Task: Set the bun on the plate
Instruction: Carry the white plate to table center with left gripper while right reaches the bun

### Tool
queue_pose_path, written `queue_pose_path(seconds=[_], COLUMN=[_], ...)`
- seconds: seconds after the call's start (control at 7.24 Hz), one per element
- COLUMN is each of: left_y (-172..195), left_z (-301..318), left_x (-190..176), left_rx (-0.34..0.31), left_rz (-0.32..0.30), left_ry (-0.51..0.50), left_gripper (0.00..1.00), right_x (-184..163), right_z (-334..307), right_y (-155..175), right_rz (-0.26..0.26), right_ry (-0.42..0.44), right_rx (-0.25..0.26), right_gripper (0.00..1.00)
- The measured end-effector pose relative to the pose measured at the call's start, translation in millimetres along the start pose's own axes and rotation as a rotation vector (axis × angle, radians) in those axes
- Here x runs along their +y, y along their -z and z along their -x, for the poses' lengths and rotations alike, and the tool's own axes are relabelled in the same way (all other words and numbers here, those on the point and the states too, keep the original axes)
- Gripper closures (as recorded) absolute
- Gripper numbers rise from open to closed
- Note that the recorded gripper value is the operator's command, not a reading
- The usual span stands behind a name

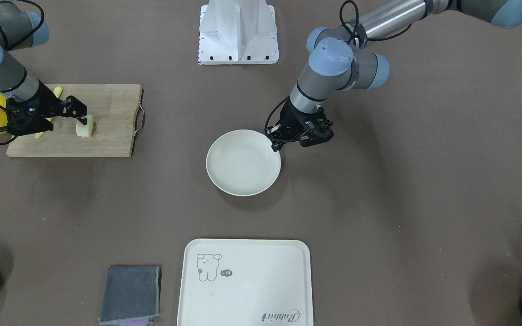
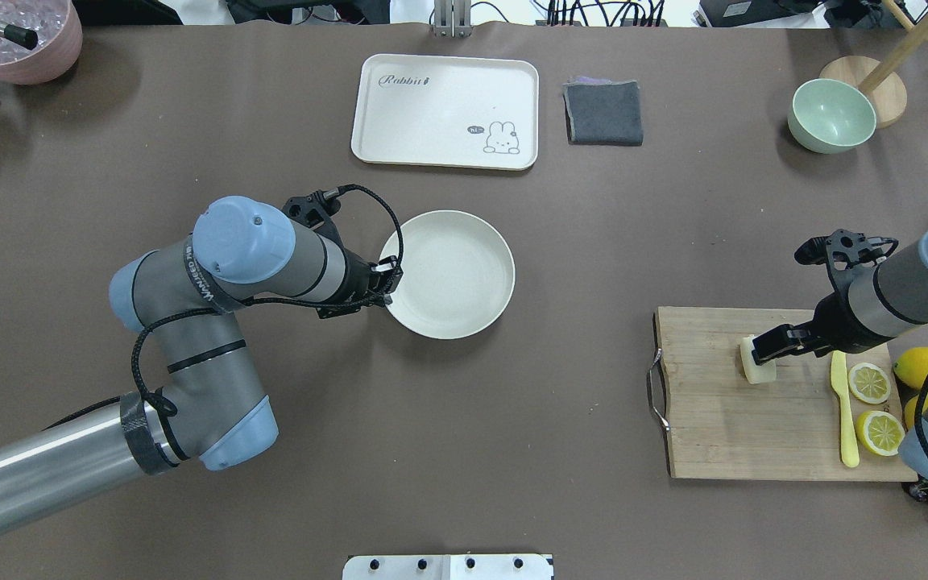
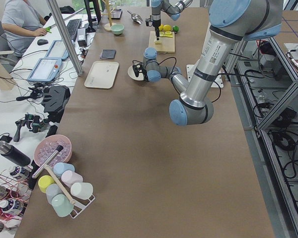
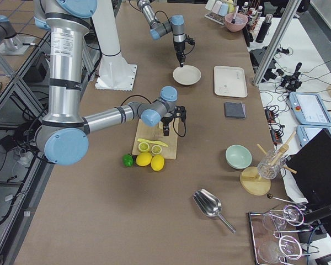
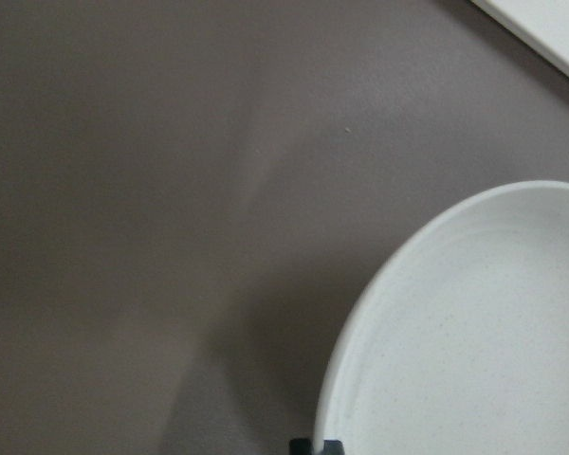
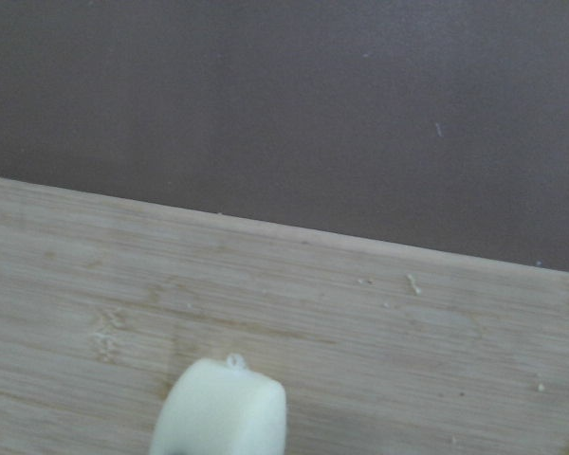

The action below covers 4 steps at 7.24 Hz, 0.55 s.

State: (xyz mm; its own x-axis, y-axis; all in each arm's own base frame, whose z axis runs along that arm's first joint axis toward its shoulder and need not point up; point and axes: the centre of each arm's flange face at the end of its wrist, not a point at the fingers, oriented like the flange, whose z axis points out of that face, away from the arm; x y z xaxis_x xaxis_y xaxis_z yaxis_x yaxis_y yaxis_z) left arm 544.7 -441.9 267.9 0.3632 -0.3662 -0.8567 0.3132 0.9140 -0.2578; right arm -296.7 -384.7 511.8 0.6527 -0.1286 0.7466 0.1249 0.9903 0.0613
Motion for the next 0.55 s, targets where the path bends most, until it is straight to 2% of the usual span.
queue_pose_path(seconds=[0.55], left_y=[-5], left_z=[-2], left_x=[5], left_rx=[-0.003], left_rz=[-0.003], left_ry=[0.000], left_gripper=[1.00], right_x=[-9], right_z=[12], right_y=[16], right_rz=[-0.035], right_ry=[-0.003], right_rx=[-0.021], right_gripper=[0.01])
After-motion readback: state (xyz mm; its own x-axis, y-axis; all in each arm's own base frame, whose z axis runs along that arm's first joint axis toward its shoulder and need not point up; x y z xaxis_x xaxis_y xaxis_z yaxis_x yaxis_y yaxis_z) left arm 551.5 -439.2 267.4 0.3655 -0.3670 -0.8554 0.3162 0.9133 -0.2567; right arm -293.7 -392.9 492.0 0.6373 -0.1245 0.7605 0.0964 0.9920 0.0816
